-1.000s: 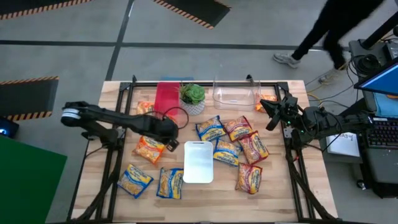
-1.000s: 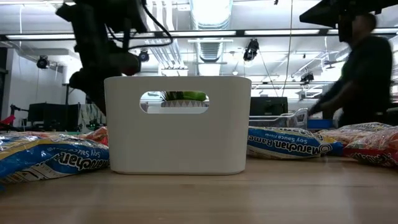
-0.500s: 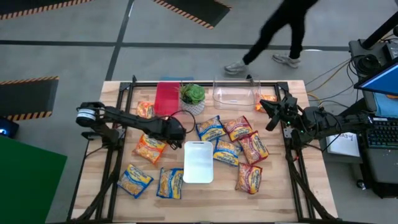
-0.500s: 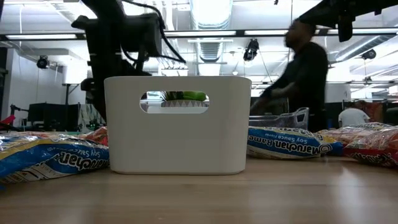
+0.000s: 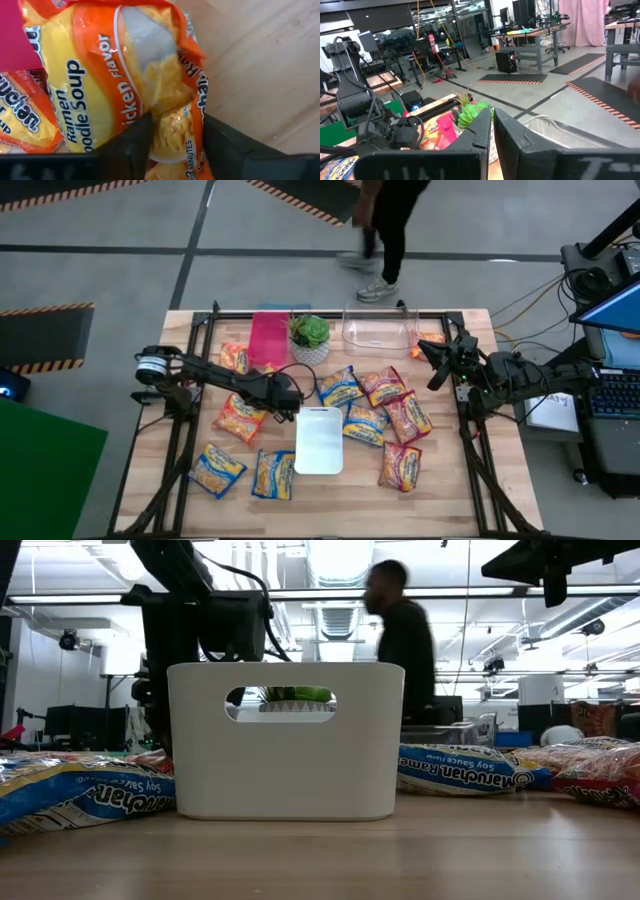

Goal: Sort Maruchan noodles
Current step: Put the orange noodle pack into the white bin

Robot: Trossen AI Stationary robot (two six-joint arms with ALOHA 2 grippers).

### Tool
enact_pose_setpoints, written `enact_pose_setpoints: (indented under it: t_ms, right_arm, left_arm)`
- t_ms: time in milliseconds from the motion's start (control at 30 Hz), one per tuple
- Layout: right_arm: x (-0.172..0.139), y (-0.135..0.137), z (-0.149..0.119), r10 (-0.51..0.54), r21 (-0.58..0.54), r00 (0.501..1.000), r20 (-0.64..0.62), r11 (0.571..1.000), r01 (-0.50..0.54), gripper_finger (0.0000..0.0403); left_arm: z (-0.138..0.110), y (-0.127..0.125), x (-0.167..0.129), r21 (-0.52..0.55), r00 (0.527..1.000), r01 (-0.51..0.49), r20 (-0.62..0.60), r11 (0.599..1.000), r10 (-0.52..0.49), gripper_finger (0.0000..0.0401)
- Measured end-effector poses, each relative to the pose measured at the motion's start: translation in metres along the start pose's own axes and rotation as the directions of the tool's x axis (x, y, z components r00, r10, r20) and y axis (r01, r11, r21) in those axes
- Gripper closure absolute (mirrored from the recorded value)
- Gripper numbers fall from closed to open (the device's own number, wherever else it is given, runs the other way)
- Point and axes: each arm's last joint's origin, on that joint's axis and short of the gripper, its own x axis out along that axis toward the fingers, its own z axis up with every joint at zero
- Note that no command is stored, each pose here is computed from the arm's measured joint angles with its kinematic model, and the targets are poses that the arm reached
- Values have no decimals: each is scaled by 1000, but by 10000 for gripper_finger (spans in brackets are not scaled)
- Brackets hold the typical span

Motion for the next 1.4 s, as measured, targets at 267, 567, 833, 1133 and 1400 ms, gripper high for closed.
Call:
enact_pose_setpoints:
  t_ms: [267,567,833,1133,1400]
  right_arm:
    - [0,0,0,0,-2,1000,-1,1000,0,390]
    - [0,0,0,0,-3,1000,-2,1000,0,390]
    - [0,0,0,-1,-3,1000,-2,1000,1,390]
    - [0,0,-1,-1,-3,1000,-2,1000,1,390]
    - [0,0,-1,-1,-4,1000,-3,1000,1,390]
  left_arm:
    - [-5,3,-7,21,1000,-6,-10,1000,6,389]
    - [-14,20,-49,104,996,69,56,992,-75,399]
    - [-25,46,-104,292,934,200,232,935,-272,400]
    - [-24,59,-149,372,712,450,399,812,-578,401]
    - [-11,42,-172,548,405,622,387,560,-828,401]
